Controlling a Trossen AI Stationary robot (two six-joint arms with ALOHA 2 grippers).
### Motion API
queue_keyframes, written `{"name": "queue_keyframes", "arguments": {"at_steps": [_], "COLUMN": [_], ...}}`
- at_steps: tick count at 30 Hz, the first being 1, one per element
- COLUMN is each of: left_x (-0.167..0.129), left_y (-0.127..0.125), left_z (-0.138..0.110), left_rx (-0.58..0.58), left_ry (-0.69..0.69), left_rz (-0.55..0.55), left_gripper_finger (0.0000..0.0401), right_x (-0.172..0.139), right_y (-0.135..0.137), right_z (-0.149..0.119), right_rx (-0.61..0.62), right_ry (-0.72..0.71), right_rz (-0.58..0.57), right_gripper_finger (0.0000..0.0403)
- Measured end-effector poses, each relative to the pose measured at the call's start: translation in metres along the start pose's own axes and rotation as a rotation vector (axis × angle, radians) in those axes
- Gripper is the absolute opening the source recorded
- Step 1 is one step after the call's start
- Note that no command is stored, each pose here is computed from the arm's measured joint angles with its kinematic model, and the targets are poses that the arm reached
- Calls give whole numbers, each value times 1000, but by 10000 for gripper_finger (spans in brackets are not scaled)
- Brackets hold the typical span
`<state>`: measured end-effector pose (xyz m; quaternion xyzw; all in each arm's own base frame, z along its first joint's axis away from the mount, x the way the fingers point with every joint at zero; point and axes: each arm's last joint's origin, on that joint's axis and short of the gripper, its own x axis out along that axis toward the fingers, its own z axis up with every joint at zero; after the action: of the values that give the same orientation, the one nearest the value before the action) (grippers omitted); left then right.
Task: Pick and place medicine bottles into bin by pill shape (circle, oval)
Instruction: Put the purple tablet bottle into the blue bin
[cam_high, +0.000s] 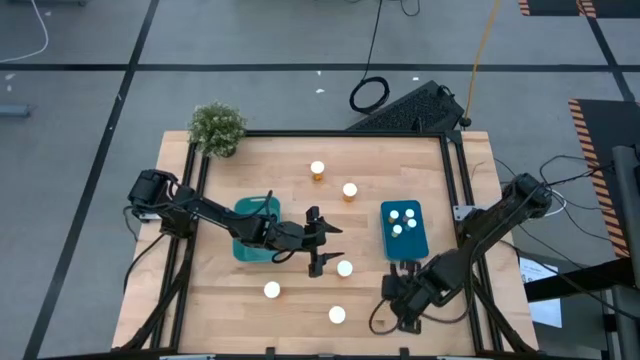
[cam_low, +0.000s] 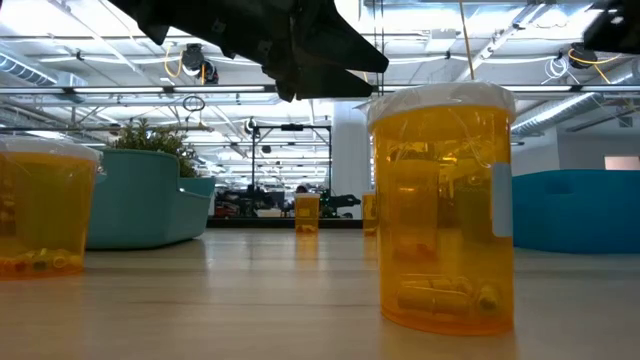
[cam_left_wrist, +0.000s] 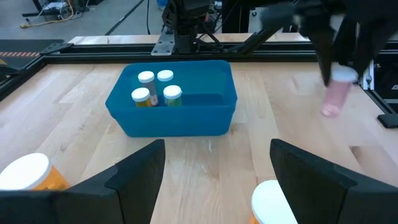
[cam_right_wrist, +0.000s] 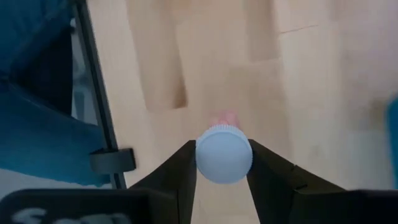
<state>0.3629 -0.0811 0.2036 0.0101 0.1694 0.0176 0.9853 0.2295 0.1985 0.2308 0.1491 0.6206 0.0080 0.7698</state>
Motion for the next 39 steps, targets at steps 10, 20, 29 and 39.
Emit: {"name": "queue_keyframes", "arguments": {"at_steps": [10, 20, 29, 39], "left_x": [0, 0, 0, 0], "left_y": [0, 0, 0, 0], "left_z": [0, 1, 1, 1], "left_rx": [2, 1, 0, -3], "left_ry": [-5, -7, -8, -8], "left_rz": [0, 1, 1, 1], "left_gripper_finger": [292, 292, 292, 292], "right_x": [-66, -100, -103, -91], "right_y": [-56, -94, -109, -114], "right_z": [2, -2, -3, -7], "right_rx": [124, 186, 169, 185], "right_ry": [-32, -77, -15, 21], "right_rz": [-80, -141, -210, -242], "right_gripper_finger": [118, 118, 118, 118]}}
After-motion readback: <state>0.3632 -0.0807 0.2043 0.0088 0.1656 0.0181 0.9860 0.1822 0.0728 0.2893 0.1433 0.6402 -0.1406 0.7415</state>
